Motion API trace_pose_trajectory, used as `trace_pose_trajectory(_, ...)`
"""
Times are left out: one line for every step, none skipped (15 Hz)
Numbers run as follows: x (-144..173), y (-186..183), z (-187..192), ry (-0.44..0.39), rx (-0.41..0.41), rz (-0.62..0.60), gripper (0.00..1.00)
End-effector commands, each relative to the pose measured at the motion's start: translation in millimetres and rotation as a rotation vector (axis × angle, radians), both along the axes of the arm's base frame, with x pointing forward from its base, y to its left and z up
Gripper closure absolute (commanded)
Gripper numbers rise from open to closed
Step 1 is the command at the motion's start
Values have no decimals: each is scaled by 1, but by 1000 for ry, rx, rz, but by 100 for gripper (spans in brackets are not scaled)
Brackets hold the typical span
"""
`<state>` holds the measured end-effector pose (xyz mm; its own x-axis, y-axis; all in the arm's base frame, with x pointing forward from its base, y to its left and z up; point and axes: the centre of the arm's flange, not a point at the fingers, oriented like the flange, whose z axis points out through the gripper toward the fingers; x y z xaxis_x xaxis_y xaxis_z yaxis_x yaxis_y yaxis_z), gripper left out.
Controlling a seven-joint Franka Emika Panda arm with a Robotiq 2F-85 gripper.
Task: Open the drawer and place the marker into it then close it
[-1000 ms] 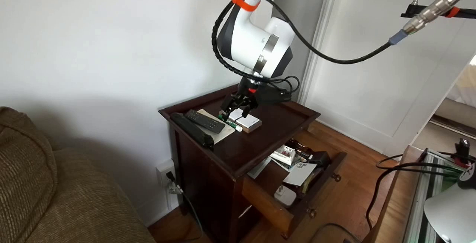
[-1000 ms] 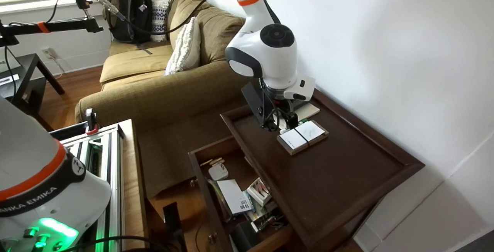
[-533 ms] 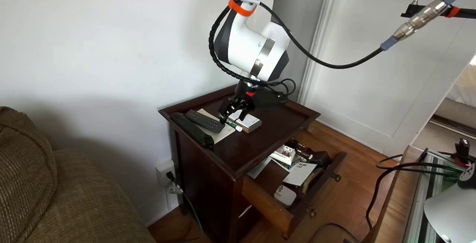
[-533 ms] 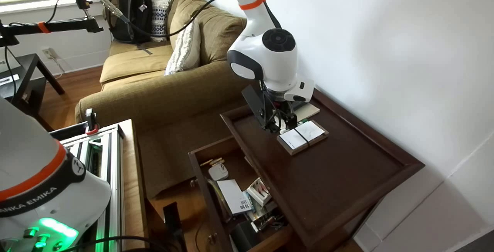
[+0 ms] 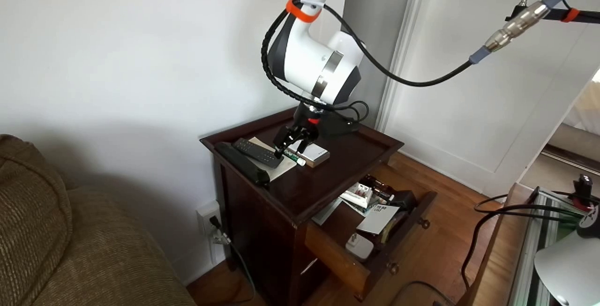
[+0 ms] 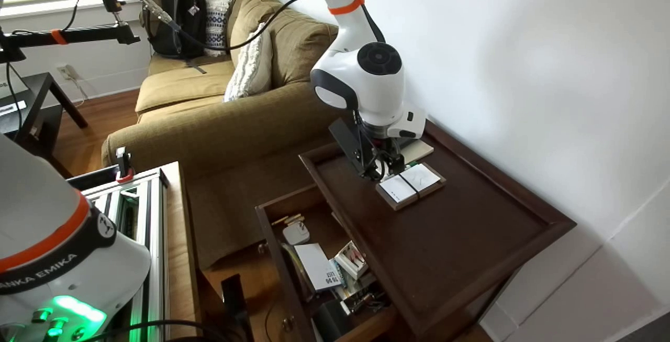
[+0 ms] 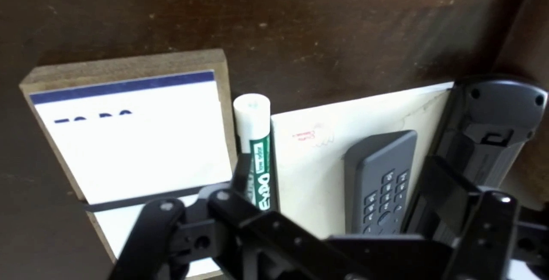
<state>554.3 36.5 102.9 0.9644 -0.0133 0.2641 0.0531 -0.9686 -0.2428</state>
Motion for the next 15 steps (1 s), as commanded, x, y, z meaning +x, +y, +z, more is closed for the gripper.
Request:
trace_pose_trajectory(-2,-3,-15,-1,19,26,0)
trace_pose_trajectory(-3,-3,-19,4,16,28,0)
trace_pose_trajectory(-3,-3,-21,6,16,30,0)
trace_pose_trajectory(-4,-4,-23,8,14,32,0)
trace_pose_trajectory(-4,-5,-25,11,11,33,0)
trace_pose_trajectory(-5,-7,-27,14,2,32,0)
trace_pose_trajectory(-6,-8,-28,18,-4,31,0)
trace_pose_trajectory(-7,-11,-27,23,-14,26,0)
trace_pose_trajectory(-8,-13,-25,25,-19,19,0)
trace_pose_trajectory(-9,-17,-23,23,-26,9,0)
trace_pose_trajectory(-9,-20,-21,22,-31,2,0)
trace_pose_trajectory(-10,-22,-20,18,-39,-4,0)
trace_pose_trajectory(-11,-26,-18,16,-46,-11,0)
trace_pose_trajectory(-13,-29,-16,18,-54,-18,0)
trace_pose_trajectory(-13,-33,-16,21,-61,-23,0)
